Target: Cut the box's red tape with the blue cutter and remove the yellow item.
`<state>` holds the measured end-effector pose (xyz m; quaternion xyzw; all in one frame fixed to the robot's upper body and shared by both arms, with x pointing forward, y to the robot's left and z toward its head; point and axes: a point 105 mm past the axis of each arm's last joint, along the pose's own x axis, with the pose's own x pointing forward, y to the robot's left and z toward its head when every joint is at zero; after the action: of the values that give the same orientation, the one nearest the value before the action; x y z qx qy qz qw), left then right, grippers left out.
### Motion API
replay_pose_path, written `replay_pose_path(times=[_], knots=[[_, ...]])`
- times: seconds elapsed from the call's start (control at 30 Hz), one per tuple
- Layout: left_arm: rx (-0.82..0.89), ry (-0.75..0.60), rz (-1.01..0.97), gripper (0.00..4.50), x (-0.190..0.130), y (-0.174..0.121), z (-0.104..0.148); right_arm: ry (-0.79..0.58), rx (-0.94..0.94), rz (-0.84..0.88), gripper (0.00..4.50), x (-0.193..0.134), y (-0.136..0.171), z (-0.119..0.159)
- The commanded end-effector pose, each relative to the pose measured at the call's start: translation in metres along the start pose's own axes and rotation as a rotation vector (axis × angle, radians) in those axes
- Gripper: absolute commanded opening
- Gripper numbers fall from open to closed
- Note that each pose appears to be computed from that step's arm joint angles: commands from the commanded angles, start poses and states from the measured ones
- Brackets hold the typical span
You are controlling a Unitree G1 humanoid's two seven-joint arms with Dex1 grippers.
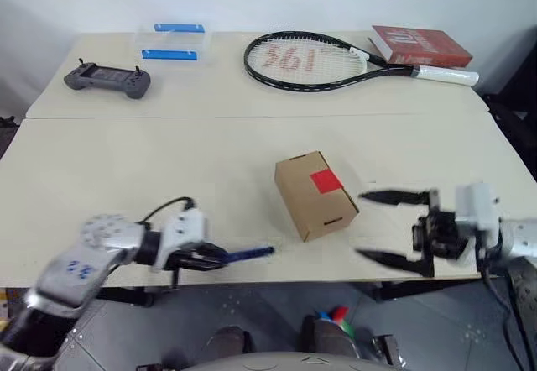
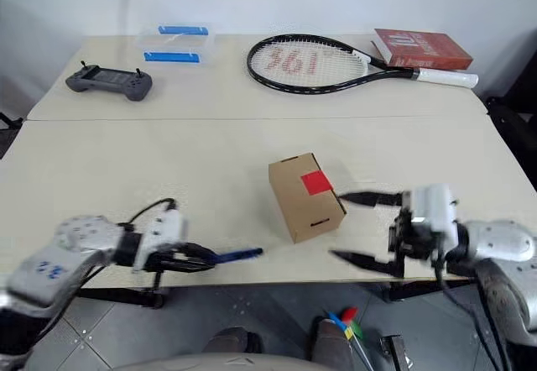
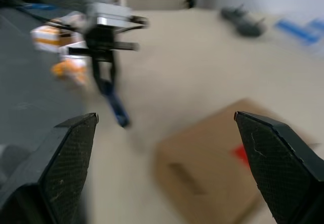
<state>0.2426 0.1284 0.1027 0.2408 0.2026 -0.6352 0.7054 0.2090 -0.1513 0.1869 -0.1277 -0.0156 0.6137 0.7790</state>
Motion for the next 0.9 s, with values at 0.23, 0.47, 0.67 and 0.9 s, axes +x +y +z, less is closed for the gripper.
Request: replay_pose_path(times=[0.23,0.47,0.67,0.9], knots=[[0.118,0.108,-0.104,0.38,0.061,-0.014,0.021,0.168,0.146,-0.046,4.12,0.030,0.028,-0.025],[0.120,0.171,-0.057,0.38,0.070,-0.013,0.019,0.218,0.179,-0.044,1.75,0.038,0.035,-0.033],[0.084,0.202,-0.041,0.38,0.070,-0.017,0.016,0.347,0.129,-0.073,0.02,0.046,0.023,-0.062],[0.060,0.203,-0.036,0.38,0.073,-0.016,0.024,0.385,0.104,-0.074,0.02,0.058,0.011,-0.074]])
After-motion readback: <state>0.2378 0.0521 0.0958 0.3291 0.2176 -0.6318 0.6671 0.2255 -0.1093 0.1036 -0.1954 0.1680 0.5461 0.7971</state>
